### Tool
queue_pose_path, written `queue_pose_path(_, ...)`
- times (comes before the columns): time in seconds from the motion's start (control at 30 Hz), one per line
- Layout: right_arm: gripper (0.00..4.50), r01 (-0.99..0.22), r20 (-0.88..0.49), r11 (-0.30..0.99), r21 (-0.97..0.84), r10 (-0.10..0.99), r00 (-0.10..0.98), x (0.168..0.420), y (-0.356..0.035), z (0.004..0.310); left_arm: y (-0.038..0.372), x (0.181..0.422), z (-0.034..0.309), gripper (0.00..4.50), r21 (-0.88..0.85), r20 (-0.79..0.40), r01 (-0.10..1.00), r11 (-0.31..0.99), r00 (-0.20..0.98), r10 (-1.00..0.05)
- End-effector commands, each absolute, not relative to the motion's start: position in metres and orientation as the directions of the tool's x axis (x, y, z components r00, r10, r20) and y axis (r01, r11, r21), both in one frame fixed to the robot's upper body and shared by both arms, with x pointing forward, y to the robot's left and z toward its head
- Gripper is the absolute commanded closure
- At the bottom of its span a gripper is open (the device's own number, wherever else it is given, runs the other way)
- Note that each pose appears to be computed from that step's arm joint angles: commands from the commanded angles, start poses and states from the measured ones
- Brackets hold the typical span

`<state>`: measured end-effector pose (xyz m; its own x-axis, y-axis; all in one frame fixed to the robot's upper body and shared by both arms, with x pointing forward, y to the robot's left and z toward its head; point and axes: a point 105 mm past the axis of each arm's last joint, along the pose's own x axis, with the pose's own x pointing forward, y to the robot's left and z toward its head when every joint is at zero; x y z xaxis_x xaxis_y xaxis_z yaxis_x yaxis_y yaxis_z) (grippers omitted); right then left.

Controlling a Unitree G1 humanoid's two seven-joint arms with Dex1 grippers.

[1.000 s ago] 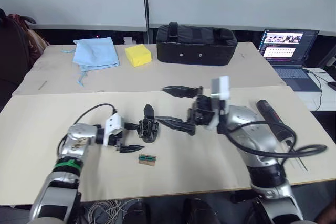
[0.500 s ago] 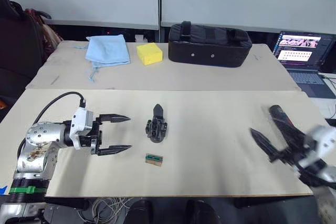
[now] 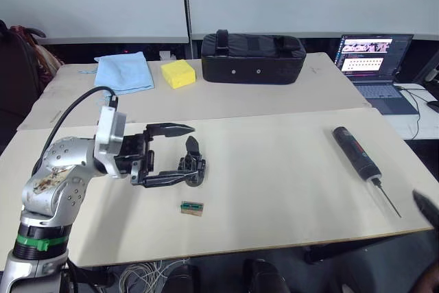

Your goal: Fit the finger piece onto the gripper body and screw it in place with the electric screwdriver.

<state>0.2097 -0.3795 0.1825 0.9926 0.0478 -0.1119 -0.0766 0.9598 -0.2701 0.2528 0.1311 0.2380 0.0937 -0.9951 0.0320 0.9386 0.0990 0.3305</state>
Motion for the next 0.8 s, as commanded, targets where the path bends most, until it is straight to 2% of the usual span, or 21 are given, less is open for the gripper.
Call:
queue_pose_path(0.03, 0.0, -0.182, -0.331, 0.971, -0.158, 0.121, 0.936, 0.234, -0.384, 0.167, 0.131, 0.253, 0.243, 0.04, 0.338, 0.027, 0.936, 0.099, 0.096, -0.995)
queue_pose_path(0.17, 0.0, -0.231, -0.445, 0.963, -0.14, 0.147, 0.883, 0.273, -0.39, 0.162, 0.132, 0.254, 0.241, 0.04, 0.34, 0.007, 0.935, 0.104, 0.108, -0.994)
queue_pose_path(0.3, 0.0, -0.305, -0.536, 0.946, -0.11, 0.202, 0.82, 0.295, -0.385, 0.147, 0.131, 0.251, 0.238, 0.04, 0.32, -0.004, 0.943, 0.096, 0.103, -0.995)
queue_pose_path(0.37, 0.0, -0.327, -0.602, 0.941, -0.084, 0.213, 0.77, 0.301, -0.384, 0.136, 0.13, 0.247, 0.235, 0.04, 0.312, -0.015, 0.946, 0.086, 0.095, -0.995)
queue_pose_path(0.47, 0.0, -0.303, -0.652, 0.944, -0.131, 0.148, 0.744, 0.309, -0.392, 0.127, 0.131, 0.242, 0.23, 0.04, 0.312, -0.038, 0.946, 0.082, 0.098, -0.994)
queue_pose_path(0.67, 0.0, -0.268, -0.681, 0.954, -0.137, 0.106, 0.725, 0.315, -0.402, 0.113, 0.137, 0.242, 0.231, 0.04, 0.327, -0.046, 0.939, 0.105, 0.127, -0.991)
queue_pose_path(0.8, 1.13, -0.279, -0.658, 0.959, -0.051, 0.178, 0.732, 0.319, -0.394, 0.106, 0.137, 0.241, 0.229, 0.0, 0.321, -0.056, 0.942, 0.094, 0.118, -0.991)
